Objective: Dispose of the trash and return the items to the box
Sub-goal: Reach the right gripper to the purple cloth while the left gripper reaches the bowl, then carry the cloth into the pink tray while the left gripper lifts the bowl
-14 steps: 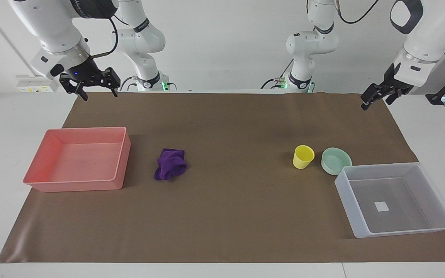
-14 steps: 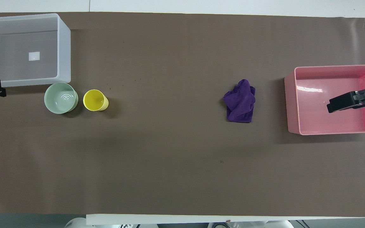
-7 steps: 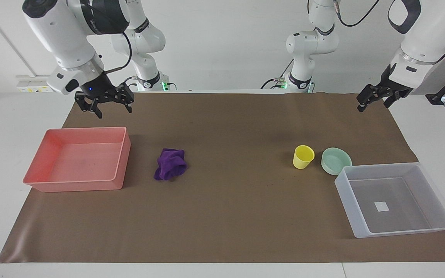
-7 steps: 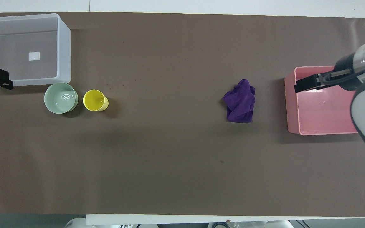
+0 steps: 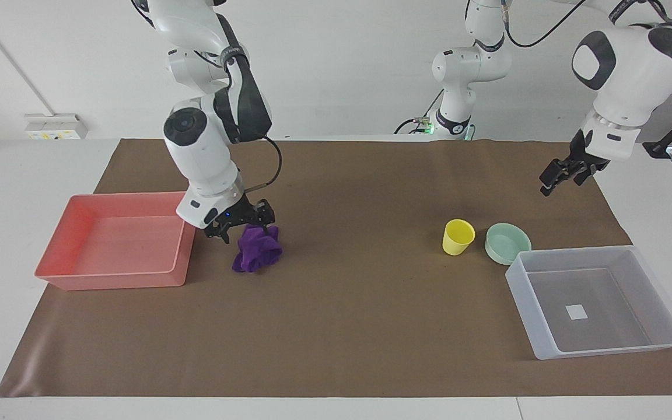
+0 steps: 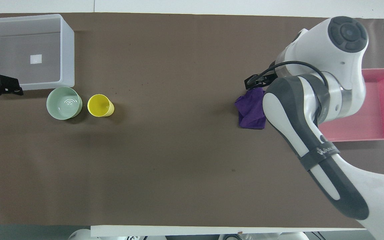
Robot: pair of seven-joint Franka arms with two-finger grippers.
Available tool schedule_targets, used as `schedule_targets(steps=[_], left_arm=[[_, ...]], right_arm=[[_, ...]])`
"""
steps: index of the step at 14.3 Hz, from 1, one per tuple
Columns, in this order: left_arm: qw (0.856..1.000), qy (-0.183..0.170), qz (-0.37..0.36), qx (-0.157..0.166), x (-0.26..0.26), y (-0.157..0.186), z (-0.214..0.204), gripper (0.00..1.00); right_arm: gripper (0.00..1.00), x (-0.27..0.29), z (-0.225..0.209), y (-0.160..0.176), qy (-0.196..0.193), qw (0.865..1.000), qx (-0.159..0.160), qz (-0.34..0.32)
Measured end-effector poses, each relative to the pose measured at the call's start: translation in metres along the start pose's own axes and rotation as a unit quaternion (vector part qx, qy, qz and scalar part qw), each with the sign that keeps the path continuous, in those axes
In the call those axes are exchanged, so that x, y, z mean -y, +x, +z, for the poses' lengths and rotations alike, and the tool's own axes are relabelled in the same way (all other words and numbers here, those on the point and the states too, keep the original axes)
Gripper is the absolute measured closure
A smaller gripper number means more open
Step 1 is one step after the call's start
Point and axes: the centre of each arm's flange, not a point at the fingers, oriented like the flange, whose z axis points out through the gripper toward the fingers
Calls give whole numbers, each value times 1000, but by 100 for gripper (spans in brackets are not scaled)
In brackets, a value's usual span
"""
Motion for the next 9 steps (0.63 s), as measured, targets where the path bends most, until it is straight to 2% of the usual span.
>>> schedule_targets(steps=[2,4,6,9], left_arm=[[1000,-3,-14,-8,-6,-8,43,0],[1000,1,-12,7,-11,-26,90,0],[1000,-3,-9,-3,-14,-38,126,0],[1000,-8,-11,-14,-12,-37,168,0]], right_arm=[[0,-2,41,-11,-7,1000,10,-2],[4,-6,73,-20,-13,1000,16,-2],[21,-9,96,-28,-18,1000,19,-3],[59,-10,99,-30,-19,1000,22,-3]])
